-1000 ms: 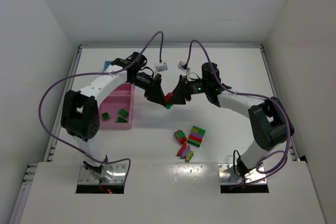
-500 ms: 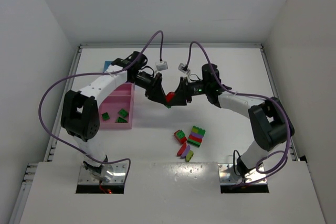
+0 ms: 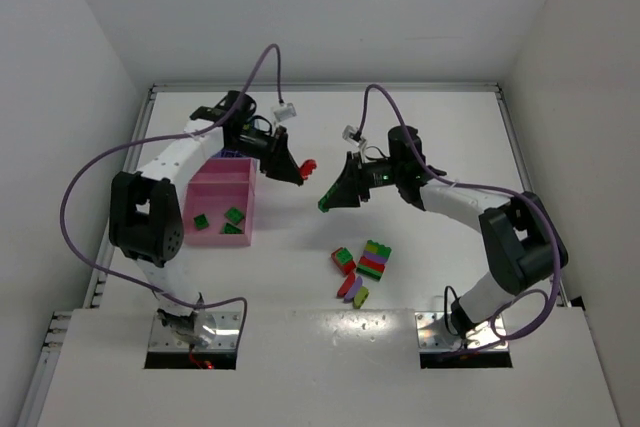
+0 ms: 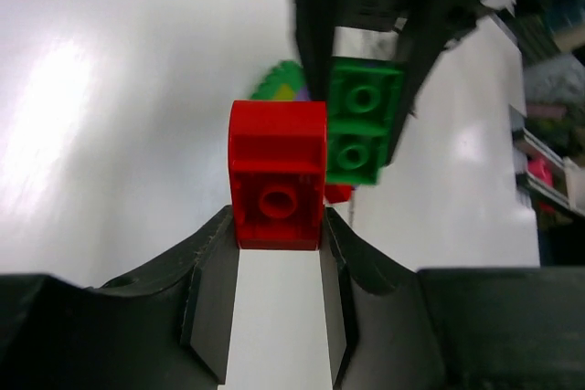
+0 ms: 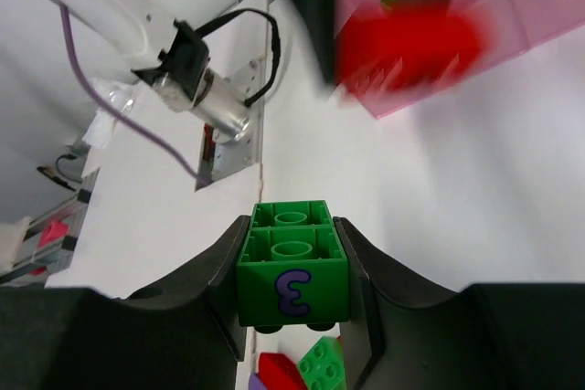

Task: Sort the legos into containers by color

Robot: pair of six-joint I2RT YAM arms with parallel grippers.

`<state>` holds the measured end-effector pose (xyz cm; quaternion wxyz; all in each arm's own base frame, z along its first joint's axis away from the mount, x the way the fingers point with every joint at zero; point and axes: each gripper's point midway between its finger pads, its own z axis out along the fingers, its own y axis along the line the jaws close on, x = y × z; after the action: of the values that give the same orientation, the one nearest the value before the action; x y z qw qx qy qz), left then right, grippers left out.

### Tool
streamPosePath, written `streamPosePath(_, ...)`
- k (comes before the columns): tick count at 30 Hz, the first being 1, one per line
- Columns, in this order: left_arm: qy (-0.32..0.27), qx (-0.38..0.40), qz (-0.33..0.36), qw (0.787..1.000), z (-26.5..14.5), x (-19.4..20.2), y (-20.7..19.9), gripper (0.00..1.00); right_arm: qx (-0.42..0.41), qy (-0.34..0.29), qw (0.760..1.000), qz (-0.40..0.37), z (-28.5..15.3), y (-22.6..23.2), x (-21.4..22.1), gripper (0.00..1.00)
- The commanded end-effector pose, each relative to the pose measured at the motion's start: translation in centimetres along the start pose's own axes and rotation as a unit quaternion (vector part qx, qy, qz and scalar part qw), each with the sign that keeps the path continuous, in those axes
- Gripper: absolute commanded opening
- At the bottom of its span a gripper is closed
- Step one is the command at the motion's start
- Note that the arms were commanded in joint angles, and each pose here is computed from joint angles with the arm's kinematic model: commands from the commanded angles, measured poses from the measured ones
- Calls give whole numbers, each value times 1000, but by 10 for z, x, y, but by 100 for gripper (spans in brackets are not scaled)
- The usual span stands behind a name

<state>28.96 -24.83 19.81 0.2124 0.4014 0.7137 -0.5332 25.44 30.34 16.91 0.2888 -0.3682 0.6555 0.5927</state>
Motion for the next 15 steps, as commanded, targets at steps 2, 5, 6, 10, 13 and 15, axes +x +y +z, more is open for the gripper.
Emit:
streamPosePath(2, -44, -47, 42, 997, -38, -27, 12, 12, -33, 6, 998, -49, -6, 19, -1, 0)
streamPosePath(5, -51, -56, 38, 996, -45, -27, 17, 12, -32, 11, 998, -46, -6, 17, 6, 0)
streamPosePath(6, -51, -56, 38, 996, -45, -27, 17, 12, -32, 11, 998, -46, -6, 17, 6, 0)
streamPosePath(10, -47, -121, 27, 991, -66, -18, 35, 12, -18, 10, 999, -47, -10, 13, 6, 0)
streamPosePath(13, -61, -243, 4, 968, -97, -14, 65, 9, -4, 9, 999, -53, -13, 8, 5, 0)
streamPosePath(15, -68, -306, -25, 949, -112, -1, 78, 9, -4, 11, 999, -48, -13, 8, 7, 0)
